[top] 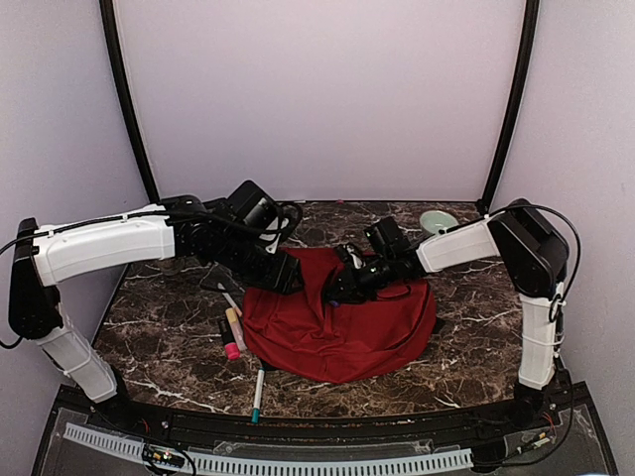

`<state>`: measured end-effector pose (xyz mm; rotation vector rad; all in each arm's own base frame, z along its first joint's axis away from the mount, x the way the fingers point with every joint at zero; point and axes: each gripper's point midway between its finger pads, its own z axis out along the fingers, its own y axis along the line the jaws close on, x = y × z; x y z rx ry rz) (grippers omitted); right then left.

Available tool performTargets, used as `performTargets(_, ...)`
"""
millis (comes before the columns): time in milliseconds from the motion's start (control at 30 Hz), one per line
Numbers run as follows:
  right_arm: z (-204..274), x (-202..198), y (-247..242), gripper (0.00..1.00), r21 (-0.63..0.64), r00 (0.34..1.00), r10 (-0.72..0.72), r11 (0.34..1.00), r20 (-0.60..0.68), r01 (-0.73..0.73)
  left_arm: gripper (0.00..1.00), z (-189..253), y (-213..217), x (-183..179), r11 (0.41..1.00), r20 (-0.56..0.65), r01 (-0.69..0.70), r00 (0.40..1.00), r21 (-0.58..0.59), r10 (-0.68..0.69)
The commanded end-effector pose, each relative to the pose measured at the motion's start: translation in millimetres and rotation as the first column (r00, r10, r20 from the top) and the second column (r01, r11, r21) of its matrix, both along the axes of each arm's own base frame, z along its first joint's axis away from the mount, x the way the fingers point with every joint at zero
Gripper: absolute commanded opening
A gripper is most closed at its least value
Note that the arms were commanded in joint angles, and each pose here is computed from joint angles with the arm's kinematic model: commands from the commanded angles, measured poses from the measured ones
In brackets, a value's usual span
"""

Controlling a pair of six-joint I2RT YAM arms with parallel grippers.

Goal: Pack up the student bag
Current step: Place the pen in the upper front pocket of the bag, then pick up the pen at the center of the board.

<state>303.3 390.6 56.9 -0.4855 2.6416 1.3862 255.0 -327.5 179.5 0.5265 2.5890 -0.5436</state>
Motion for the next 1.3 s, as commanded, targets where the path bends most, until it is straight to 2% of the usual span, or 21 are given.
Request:
performTargets(0, 26.6, 12.7, 17.1, 0.21, 0.126, 0.998, -0.033, 0.992, 0.046, 0.027, 0.65, 12.1, 1.0, 2.0, 0.998, 0.008, -0.058, 0.998, -0.028, 0.058)
performTargets(100, 35.2, 28.9, 18.8, 0.21, 0.105, 0.993, -0.077, 0.992, 0.093, 0.068, 0.65, 14.4, 6.1, 3.4, 0.995, 0.016, -0.095, 0.995, -0.029, 0.095)
performTargets(200, 27.0, 44.7, 11.5, 0.25, 0.003, 0.985, -0.141, 0.99, 0.1, 0.142, 0.65, 15.5, 8.3, 4.2, 0.992, 0.016, -0.121, 0.992, -0.041, 0.122)
performTargets(267, 22.8, 41.0, 10.1, 0.29, -0.013, 0.988, -0.131, 0.991, 0.082, 0.132, 0.65, 15.5, 9.1, 4.5, 0.99, 0.014, -0.133, 0.991, -0.042, 0.134)
performTargets(400, 45.6, 22.2, 12.3, 0.38, 0.09, 0.993, -0.072, 0.994, 0.094, 0.064, 0.65, 13.8, 13.6, 1.7, 0.99, 0.007, -0.142, 0.99, -0.024, 0.142)
performTargets(567, 59.2, 15.4, -3.8, 0.4, 0.012, 0.985, -0.039, 0.999, 0.167, 0.037, 0.65, 1.5, 40.0, -7.6, 0.98, 0.005, -0.174, 0.985, 0.097, 0.175)
performTargets(767, 77.8, 13.2, -24.8, 0.4, -0.078, 0.973, -0.022, 0.996, 0.229, 0.04, 0.65, -11.3, 94.8, -15.0, 0.906, 0.043, -0.332, 0.942, 0.262, 0.333)
performTargets(933, 80.2, 5.7, -51.1, 0.41, -0.193, 0.966, -0.002, 0.98, 0.259, 0.054, 0.66, -15.2, 129.9, -14.3, 0.815, 0.08, -0.461, 0.882, 0.353, 0.464)
performTargets(1000, 80.7, 4.1, -63.5, 0.41, -0.237, 0.962, -0.01, 0.968, 0.274, 0.077, 0.69, -7.7, 139.0, -10.0, 0.783, 0.12, -0.511, 0.855, 0.355, 0.504)
performTargets(1133, 88.7, 5.6, -88.5, 0.41, -0.31, 0.948, -0.054, 0.938, 0.314, 0.156, 0.76, 16.2, 144.3, 6.6, 0.775, 0.237, -0.559, 0.829, 0.295, 0.508)
performTargets(1233, 102.5, 13.9, -109.9, 0.42, -0.351, 0.922, -0.124, 0.899, 0.366, 0.26, 0.96, 26.9, 152.7, 15.1, 0.76, 0.319, -0.585, 0.805, 0.284, 0.5)
performTargets(1267, 104.0, 17.0, -116.3, 0.43, -0.367, 0.916, -0.144, 0.884, 0.375, 0.289, 0.99, 30.3, 155.8, 17.8, 0.752, 0.339, -0.597, 0.794, 0.28, 0.504)
